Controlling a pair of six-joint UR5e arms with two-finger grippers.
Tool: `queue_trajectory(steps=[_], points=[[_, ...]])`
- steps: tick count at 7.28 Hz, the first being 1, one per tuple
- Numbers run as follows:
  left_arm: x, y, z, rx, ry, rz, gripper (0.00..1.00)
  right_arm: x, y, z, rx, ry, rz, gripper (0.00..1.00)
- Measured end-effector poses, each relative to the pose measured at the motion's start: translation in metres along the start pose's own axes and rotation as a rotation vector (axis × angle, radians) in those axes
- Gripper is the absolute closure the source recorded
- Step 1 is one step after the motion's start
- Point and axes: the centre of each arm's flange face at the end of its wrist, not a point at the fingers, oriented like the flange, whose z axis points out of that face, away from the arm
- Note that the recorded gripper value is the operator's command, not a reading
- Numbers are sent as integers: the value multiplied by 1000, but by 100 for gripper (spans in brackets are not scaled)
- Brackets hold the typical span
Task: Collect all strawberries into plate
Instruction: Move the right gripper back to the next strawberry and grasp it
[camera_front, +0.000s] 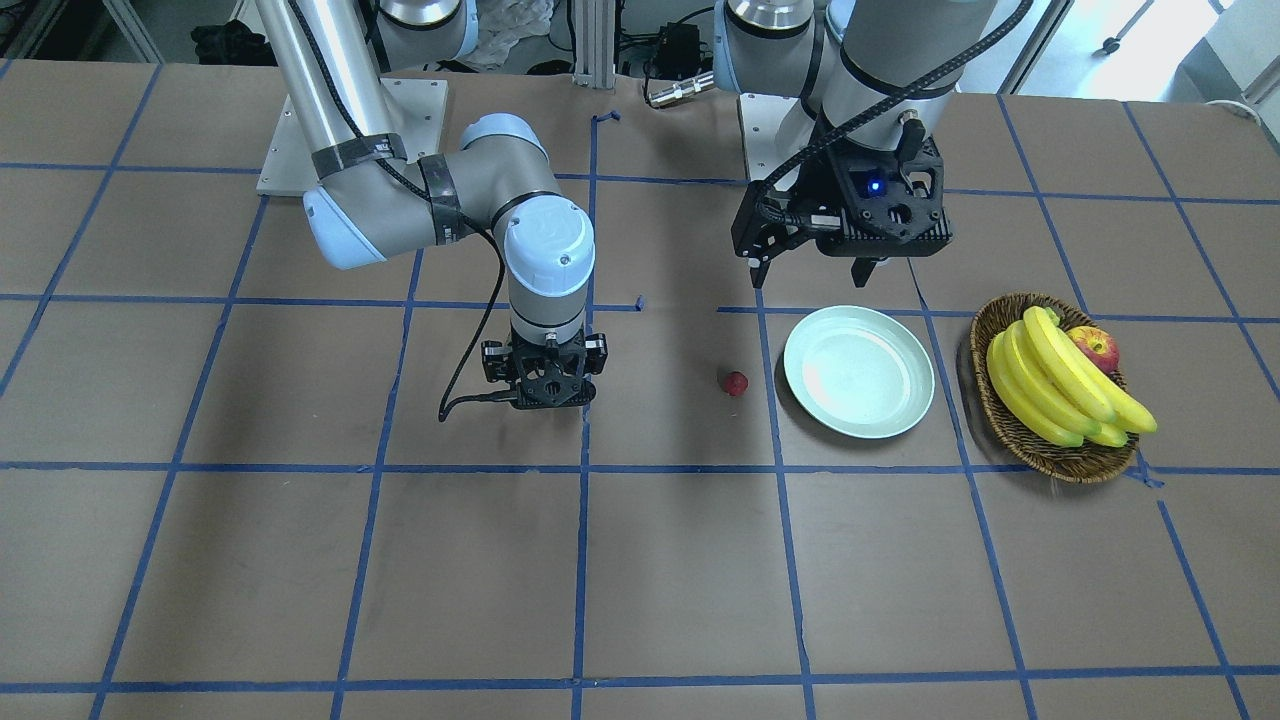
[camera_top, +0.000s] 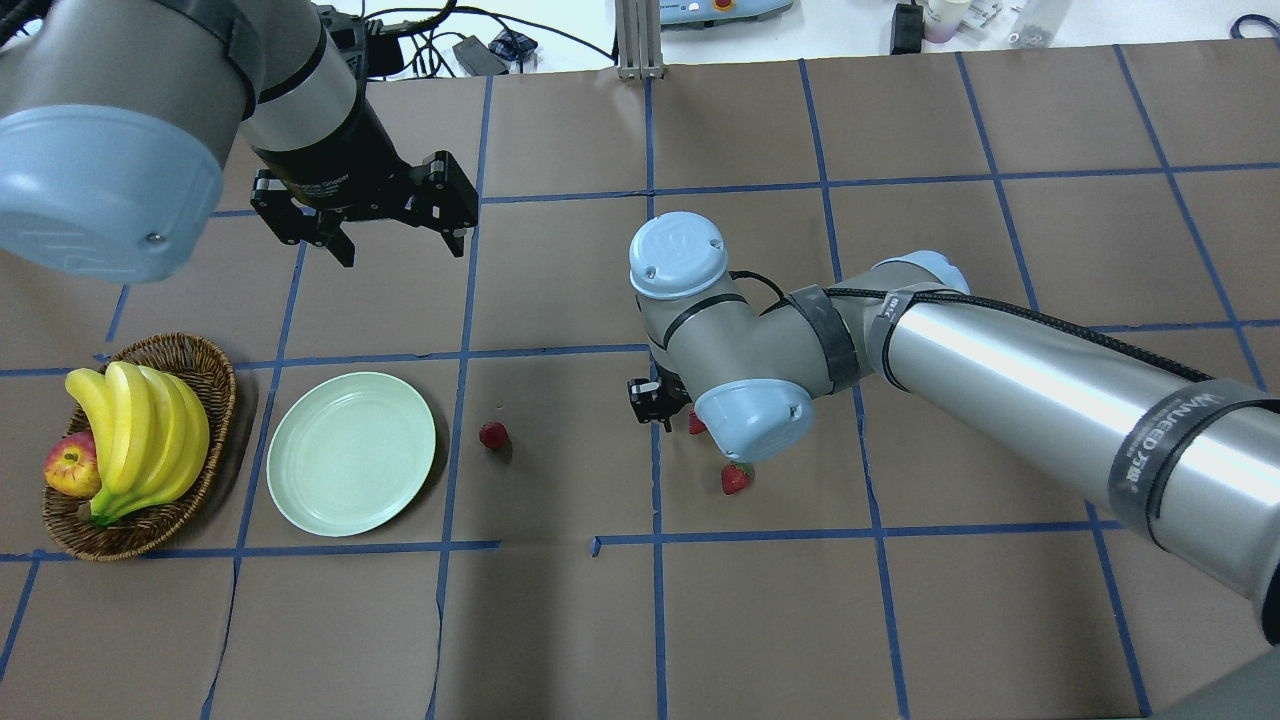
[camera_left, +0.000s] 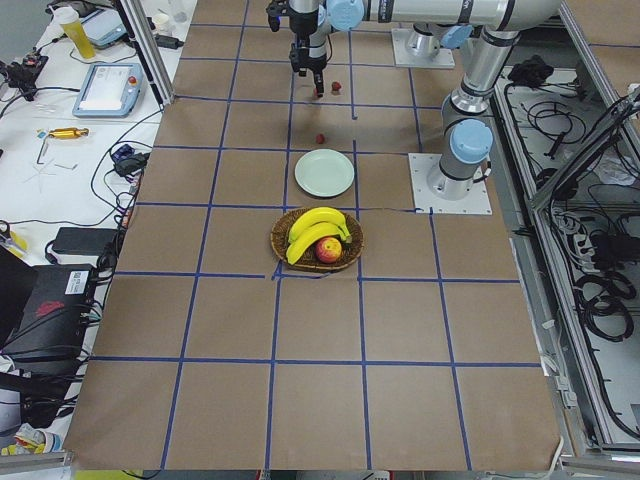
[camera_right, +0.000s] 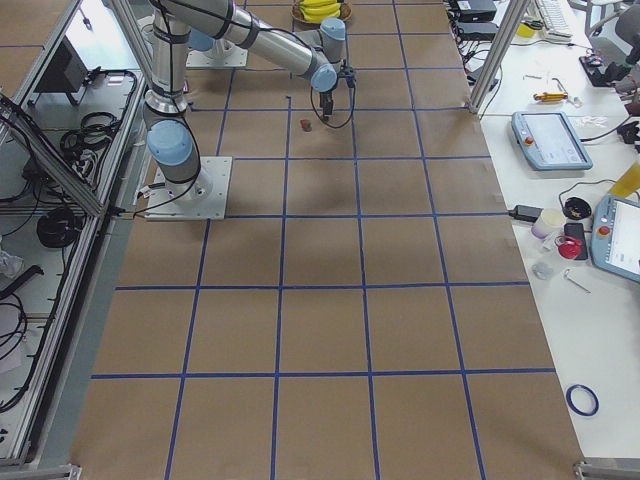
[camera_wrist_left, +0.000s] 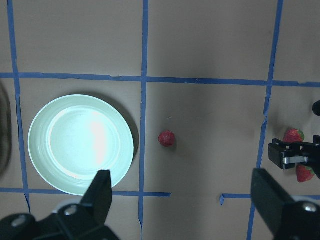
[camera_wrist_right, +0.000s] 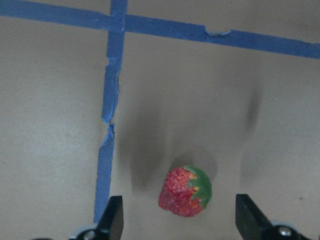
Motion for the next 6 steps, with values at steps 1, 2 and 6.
queue_trajectory(steps=[1, 2, 6], points=[[0, 0, 0, 0, 0, 0, 0, 1, -1, 2, 7, 2, 2, 100], [0, 0, 0, 0, 0, 0, 0, 1, 0, 4, 11, 2, 3, 100], [0, 0, -1, 1, 1, 0, 0, -12, -10, -13, 80, -142, 100, 100]])
